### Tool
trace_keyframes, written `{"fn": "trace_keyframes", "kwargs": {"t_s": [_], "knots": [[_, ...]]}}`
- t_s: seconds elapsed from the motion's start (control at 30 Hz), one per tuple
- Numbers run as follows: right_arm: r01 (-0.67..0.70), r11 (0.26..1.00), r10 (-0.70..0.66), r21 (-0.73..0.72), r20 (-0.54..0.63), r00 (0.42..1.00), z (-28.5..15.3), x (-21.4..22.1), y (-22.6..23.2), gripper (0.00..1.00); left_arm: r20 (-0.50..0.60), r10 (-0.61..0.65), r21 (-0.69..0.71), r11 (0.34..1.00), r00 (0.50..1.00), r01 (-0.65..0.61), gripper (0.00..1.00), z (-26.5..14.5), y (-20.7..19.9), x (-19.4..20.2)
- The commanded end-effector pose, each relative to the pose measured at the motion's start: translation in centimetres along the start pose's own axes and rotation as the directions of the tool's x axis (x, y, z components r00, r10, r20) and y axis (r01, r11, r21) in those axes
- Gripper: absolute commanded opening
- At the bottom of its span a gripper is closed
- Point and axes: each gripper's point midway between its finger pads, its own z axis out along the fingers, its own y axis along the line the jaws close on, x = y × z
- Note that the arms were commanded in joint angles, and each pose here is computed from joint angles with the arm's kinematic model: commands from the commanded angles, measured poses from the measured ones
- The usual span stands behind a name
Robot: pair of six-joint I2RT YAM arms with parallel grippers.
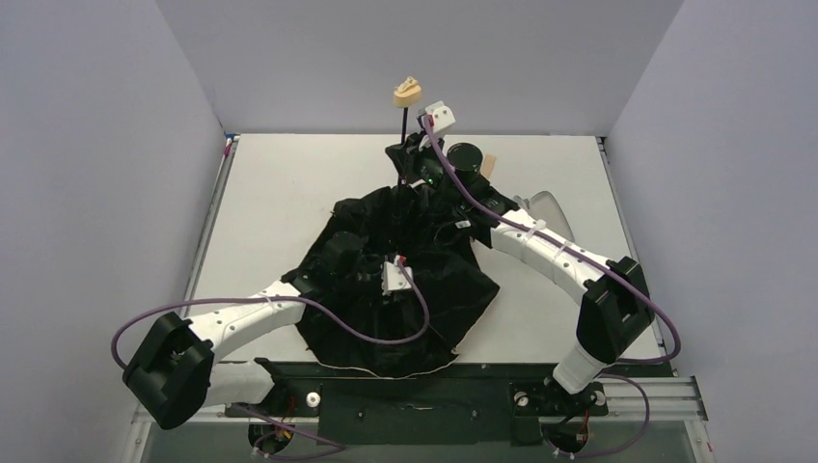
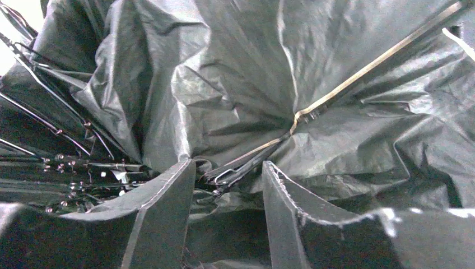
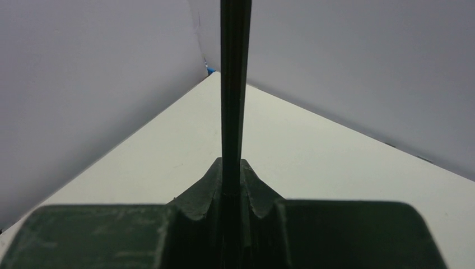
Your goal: Open the umbrella
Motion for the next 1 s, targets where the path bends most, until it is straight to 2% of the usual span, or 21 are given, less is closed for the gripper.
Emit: {"fn": "trace_keyframes", "kwargs": {"t_s": [0.0, 0.1, 0.17, 0.33, 0.47, 0.53, 0.57, 0.6, 0.63, 0.67, 0.7, 0.73, 0.77, 0.8, 0.87, 0.97], "knots": [[0.009, 0.999, 0.004, -0.041, 0.304, 0.953, -1.0, -11.4, 0.4, 0.00, -0.060, -0.016, 0.081, 0.996, 0.998, 0.021, 0.53, -2.2, -2.1, 1.1], [0.044, 0.997, -0.022, -0.067, 0.295, 0.955, -1.1, -11.1, 0.8, 0.00, 0.070, -0.144, -0.024, 0.989, 0.987, 0.146, 0.78, -4.6, 0.8, -2.5], [0.058, 0.995, -0.033, -0.082, 0.278, 0.960, -1.2, -10.4, 1.0, 0.00, 0.173, -0.214, -0.107, 0.966, 0.962, 0.234, 0.85, -6.4, 3.4, -5.1], [0.071, 0.992, -0.044, -0.104, 0.245, 0.969, -1.1, -8.6, 1.3, 0.00, 0.365, -0.318, -0.276, 0.861, 0.875, 0.428, 0.90, -10.5, 9.4, -8.8], [0.076, 0.992, -0.051, -0.097, 0.244, 0.968, -0.9, -8.5, 1.2, 0.00, 0.474, -0.410, -0.312, 0.749, 0.779, 0.584, 0.90, -12.4, 13.3, -9.2], [0.074, 0.993, -0.049, -0.091, 0.250, 0.967, -0.8, -8.8, 1.2, 0.00, 0.495, -0.465, -0.322, 0.687, 0.734, 0.652, 0.88, -12.1, 14.7, -8.5], [0.073, 0.994, -0.049, -0.087, 0.250, 0.967, -0.7, -8.8, 1.2, 0.00, 0.508, -0.477, -0.322, 0.667, 0.717, 0.672, 0.84, -12.1, 15.3, -8.7], [0.073, 0.993, -0.048, -0.087, 0.255, 0.966, -0.7, -9.0, 1.2, 0.00, 0.521, -0.524, -0.304, 0.623, 0.673, 0.721, 0.77, -11.5, 16.1, -8.0], [0.072, 0.994, -0.048, -0.084, 0.258, 0.965, -0.7, -9.2, 1.2, 0.00, 0.536, -0.536, -0.291, 0.608, 0.652, 0.739, 0.73, -11.4, 16.7, -8.4], [0.071, 0.994, -0.047, -0.084, 0.258, 0.965, -0.7, -9.2, 1.2, 0.00, 0.543, -0.588, -0.262, 0.559, 0.599, 0.786, 0.64, -10.7, 17.3, -7.7], [0.070, 0.994, -0.046, -0.084, 0.261, 0.964, -0.8, -9.3, 1.3, 0.00, 0.553, -0.604, -0.244, 0.542, 0.574, 0.804, 0.60, -10.5, 17.8, -7.8], [0.069, 0.994, -0.045, -0.085, 0.262, 0.964, -0.8, -9.4, 1.3, 0.00, 0.565, -0.645, -0.196, 0.501, 0.515, 0.843, 0.52, -9.8, 18.3, -7.5], [0.068, 0.994, -0.044, -0.081, 0.263, 0.964, -0.9, -9.5, 1.3, 0.00, 0.574, -0.657, -0.172, 0.486, 0.488, 0.857, 0.49, -9.5, 18.6, -7.5], [0.067, 0.994, -0.044, -0.080, 0.261, 0.964, -0.9, -9.4, 1.3, 0.00, 0.590, -0.681, -0.134, 0.446, 0.433, 0.885, 0.45, -8.9, 19.2, -7.2], [0.067, 0.995, -0.044, -0.081, 0.257, 0.965, -1.1, -9.5, 1.3, 0.00, 0.617, -0.695, -0.089, 0.403, 0.368, 0.911, 0.43, -8.3, 20.0, -7.0], [0.063, 0.994, -0.039, -0.086, 0.257, 0.966, -1.3, -9.6, 1.6, 0.00, 0.632, -0.707, -0.071, 0.355, 0.317, 0.932, 0.42, -7.2, 21.1, -6.4]]}}
